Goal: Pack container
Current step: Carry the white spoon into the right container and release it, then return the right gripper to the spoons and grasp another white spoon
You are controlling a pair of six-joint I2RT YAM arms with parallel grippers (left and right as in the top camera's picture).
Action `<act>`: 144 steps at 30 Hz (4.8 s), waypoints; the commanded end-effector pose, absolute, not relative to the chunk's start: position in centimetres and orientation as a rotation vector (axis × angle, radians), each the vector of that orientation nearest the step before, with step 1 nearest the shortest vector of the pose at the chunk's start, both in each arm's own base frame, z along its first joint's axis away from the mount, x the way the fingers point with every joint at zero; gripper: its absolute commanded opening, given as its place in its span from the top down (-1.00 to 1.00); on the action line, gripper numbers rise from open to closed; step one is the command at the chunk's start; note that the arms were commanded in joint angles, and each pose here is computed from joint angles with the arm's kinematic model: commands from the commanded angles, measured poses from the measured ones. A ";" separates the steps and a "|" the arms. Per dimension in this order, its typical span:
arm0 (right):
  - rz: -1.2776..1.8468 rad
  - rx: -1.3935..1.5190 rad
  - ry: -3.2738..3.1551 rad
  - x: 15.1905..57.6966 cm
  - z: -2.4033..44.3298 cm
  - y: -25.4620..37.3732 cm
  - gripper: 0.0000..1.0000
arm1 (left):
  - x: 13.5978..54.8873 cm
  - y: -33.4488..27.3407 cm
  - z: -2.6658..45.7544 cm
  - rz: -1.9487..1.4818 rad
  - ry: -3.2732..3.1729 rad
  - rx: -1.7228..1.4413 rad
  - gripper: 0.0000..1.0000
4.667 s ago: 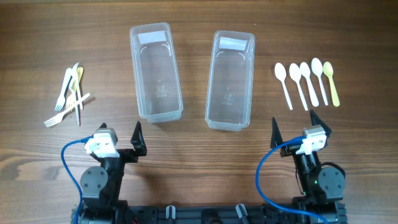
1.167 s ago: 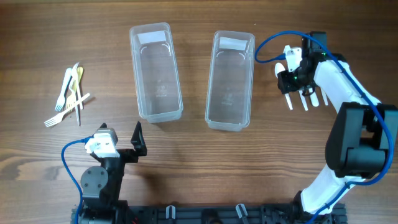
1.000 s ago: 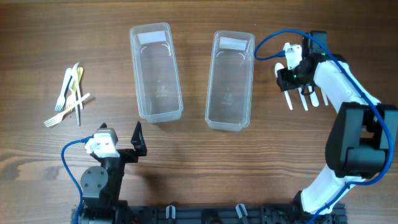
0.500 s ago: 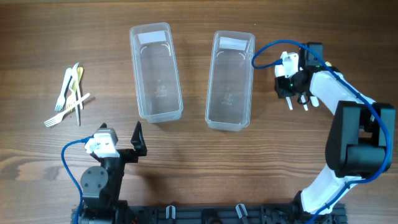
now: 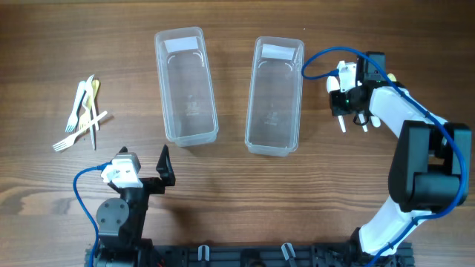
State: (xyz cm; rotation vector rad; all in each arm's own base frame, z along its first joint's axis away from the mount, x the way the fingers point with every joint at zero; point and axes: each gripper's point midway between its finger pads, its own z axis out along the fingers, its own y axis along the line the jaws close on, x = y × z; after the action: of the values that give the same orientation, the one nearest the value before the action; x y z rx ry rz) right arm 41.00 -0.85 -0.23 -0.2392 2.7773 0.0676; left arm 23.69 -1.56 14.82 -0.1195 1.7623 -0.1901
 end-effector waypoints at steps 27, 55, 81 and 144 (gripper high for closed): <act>0.419 -0.168 2.513 39.3 14.7 15.7 0.48 | 23.7 -1.7 14.8 -0.183 1.759 -0.093 -0.99; -0.287 -0.302 2.632 36.7 14.3 -4.3 -0.06 | 23.7 -1.7 14.8 -0.183 1.759 -0.093 -0.99; -0.130 -0.270 2.805 40.1 1.7 -6.3 0.17 | 23.7 -1.7 14.8 -0.183 1.759 -0.093 -0.99; 0.621 -0.088 2.337 39.9 19.6 9.3 0.92 | 23.7 -1.7 14.8 -0.183 1.759 -0.093 -1.00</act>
State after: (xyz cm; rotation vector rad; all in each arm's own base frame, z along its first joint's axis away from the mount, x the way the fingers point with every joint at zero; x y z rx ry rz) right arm 40.90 3.97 19.50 -0.0741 2.3172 0.3786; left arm 23.69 -1.54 14.82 -0.1202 1.7622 -0.1895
